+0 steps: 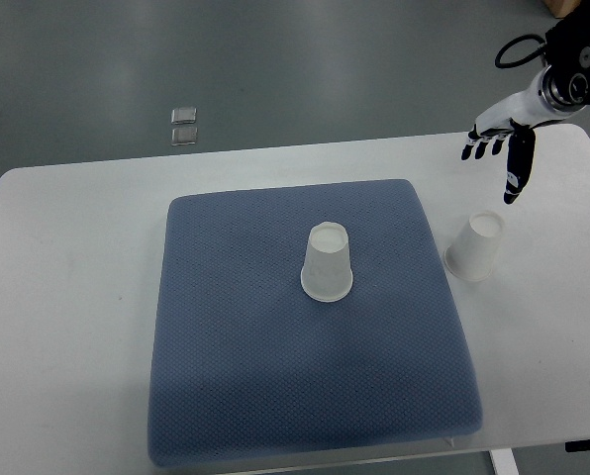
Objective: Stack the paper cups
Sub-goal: 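Lower the right hand and close its fingers around the white paper cup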
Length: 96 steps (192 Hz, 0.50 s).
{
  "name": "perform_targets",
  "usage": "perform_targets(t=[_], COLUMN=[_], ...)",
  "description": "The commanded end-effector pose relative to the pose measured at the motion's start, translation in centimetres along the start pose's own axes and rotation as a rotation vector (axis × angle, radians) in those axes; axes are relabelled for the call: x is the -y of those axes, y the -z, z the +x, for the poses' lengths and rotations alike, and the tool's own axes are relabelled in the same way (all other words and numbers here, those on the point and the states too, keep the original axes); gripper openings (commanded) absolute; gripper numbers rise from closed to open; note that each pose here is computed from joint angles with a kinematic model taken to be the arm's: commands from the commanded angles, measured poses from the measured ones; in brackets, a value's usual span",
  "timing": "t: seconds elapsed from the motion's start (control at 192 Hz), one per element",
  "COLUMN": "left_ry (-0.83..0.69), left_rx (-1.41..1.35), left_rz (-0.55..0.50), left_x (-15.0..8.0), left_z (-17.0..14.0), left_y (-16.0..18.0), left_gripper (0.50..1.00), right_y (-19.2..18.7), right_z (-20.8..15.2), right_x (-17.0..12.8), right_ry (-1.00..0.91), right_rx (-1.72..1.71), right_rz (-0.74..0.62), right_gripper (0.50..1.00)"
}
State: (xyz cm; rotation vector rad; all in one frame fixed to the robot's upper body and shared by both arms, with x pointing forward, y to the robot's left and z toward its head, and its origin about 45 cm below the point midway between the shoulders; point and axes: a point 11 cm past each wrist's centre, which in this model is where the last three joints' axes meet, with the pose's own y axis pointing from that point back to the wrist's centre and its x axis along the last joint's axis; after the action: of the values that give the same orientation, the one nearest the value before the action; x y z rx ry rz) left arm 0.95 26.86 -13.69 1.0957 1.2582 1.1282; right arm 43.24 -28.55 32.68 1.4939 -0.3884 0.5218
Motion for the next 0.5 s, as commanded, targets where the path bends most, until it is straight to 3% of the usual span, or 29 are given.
perform_targets(t=[0.0,0.494], left_ry=[-0.007,-0.008], left_rx=[-0.001,-0.004], left_rz=[0.002,0.005], left_x=[0.0,0.0], left_z=[0.2,0.3], left_y=[0.1,0.3], left_gripper=[1.000,1.000], right_y=[-0.8,-2.4], right_z=[-1.2,-5.7], right_x=[1.7,6.6], right_ry=[-0.002,0.009], right_rx=[0.020,0.060], right_rz=[-0.007,-0.033], right_gripper=[0.924,0.913])
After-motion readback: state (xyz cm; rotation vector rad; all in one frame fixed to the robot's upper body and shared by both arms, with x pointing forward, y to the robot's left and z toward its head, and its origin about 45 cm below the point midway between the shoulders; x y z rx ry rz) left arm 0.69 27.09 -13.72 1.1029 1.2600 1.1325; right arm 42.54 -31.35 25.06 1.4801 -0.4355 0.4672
